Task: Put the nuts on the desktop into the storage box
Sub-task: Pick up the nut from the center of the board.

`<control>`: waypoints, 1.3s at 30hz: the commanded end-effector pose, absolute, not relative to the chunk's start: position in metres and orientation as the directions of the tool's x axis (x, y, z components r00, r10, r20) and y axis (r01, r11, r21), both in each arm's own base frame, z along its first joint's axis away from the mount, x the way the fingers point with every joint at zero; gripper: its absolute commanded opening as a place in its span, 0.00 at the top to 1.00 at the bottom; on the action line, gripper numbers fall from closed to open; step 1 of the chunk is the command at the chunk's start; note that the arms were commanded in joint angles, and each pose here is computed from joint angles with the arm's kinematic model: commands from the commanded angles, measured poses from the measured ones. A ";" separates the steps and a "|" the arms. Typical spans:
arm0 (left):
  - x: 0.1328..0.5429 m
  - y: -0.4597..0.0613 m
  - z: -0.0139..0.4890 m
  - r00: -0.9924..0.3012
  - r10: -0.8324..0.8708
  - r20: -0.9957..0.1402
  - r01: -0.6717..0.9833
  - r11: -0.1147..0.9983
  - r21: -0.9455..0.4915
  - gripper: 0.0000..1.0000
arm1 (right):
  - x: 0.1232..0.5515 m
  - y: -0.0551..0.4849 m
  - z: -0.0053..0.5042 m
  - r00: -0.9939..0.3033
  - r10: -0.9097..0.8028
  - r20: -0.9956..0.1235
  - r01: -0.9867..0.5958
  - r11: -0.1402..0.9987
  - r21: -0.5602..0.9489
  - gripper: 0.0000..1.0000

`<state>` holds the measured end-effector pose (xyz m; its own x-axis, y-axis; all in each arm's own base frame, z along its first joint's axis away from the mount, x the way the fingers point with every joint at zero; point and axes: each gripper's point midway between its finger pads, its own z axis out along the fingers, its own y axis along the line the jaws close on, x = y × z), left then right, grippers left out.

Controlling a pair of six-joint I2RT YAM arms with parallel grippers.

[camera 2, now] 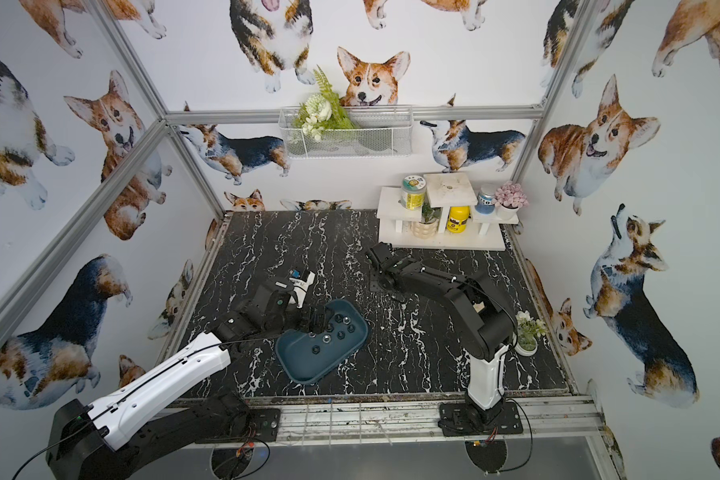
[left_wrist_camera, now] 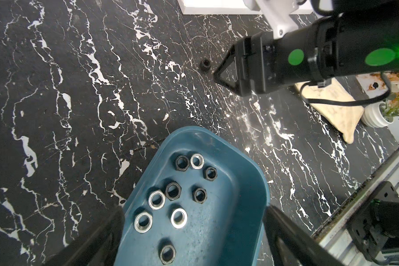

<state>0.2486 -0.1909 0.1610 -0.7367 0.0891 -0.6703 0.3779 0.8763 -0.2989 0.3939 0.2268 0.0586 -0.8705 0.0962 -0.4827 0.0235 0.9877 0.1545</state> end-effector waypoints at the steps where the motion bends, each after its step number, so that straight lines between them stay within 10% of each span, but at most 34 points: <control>1: 0.251 -0.191 0.167 -0.722 0.080 -0.688 0.386 0.871 -0.305 0.00 | 0.400 0.215 0.052 -0.865 0.173 -0.470 0.139 0.985 0.107 0.31; 24: 0.243 -0.180 0.147 -0.731 0.096 -0.676 0.387 0.874 -0.295 0.00 | 0.437 0.224 0.020 -0.859 0.154 -0.488 0.188 0.982 -0.021 0.68; 39: 0.242 -0.181 0.146 -0.736 0.092 -0.670 0.387 0.870 -0.307 0.00 | 0.445 0.221 0.013 -0.863 0.105 -0.494 0.165 0.983 -0.080 0.63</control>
<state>0.2411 -0.1793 0.1432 -0.7428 0.0929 -0.6631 0.3779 0.8757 -0.3006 0.4565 0.2285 0.0271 -0.8223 0.1441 -0.5505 0.1892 0.9816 -0.0257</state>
